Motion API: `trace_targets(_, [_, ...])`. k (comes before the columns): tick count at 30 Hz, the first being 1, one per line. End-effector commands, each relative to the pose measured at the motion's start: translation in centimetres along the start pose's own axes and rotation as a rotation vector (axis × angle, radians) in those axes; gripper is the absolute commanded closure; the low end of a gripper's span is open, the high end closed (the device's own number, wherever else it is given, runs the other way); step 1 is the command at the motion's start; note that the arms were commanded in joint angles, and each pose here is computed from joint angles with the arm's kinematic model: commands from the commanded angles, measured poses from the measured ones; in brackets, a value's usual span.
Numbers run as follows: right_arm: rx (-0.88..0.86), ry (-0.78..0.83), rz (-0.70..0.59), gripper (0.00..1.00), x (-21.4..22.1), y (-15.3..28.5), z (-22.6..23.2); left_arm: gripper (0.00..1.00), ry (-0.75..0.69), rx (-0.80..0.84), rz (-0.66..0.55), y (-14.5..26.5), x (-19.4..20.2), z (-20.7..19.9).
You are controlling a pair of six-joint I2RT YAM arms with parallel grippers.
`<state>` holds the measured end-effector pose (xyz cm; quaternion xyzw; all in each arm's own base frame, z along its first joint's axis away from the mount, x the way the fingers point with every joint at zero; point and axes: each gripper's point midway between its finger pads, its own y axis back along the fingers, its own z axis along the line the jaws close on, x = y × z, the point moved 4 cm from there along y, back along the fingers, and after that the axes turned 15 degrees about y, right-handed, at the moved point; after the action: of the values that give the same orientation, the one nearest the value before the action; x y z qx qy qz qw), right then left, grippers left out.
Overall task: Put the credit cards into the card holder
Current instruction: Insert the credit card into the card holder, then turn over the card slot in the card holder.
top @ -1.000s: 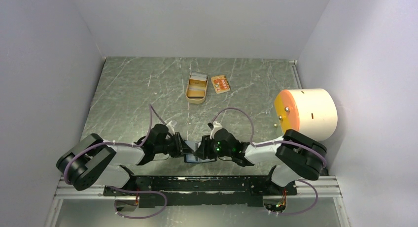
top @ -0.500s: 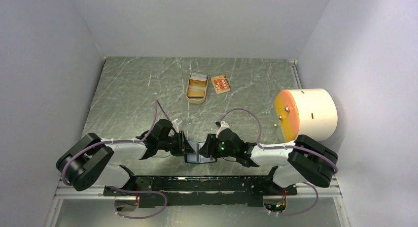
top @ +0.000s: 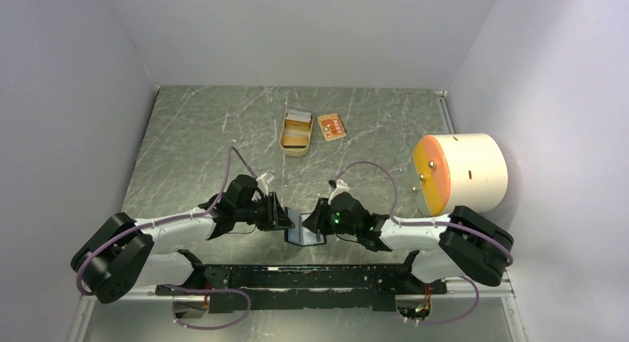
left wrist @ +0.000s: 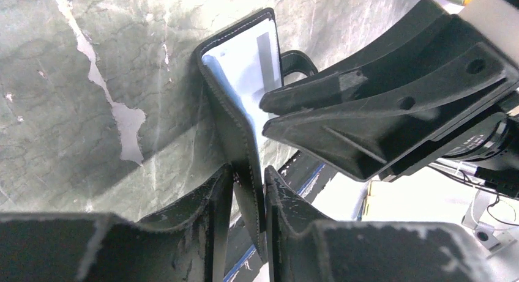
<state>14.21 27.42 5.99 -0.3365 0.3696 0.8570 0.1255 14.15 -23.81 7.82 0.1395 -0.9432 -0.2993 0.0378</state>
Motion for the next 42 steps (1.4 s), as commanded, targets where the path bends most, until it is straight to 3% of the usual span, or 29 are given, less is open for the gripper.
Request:
trace_targets(1, [0.110,0.055,-0.031,0.70,-0.5,1.0,-2.0,0.72,-0.018,0.021,-0.030,0.4,-0.4,-1.2])
trace_targets(10, [0.137,0.058,-0.004,0.71,0.4,0.7,-3.1,0.86,-0.033,0.044,-0.017,0.3,-0.5,-2.1])
trace_targets(14, [0.144,0.059,0.010,0.71,0.9,0.5,-3.5,0.75,-0.038,0.063,-0.027,0.5,-0.6,-2.5])
trace_targets(19, [0.134,0.049,0.024,0.71,1.4,0.2,-3.6,0.73,-0.047,0.087,-0.041,0.8,-0.6,-2.8])
trace_targets(24, [0.130,0.048,0.036,0.71,1.7,-0.1,-3.7,0.87,-0.044,0.089,-0.022,0.4,-0.5,-2.5])
trace_targets(28, [0.130,0.043,0.035,0.72,1.7,-0.1,-3.7,0.90,-0.042,0.094,-0.018,0.2,-0.5,-2.5])
trace_targets(42, [0.133,0.041,0.035,0.71,1.8,-0.1,-3.8,0.80,-0.030,-0.006,-0.048,-0.4,-1.1,-1.0])
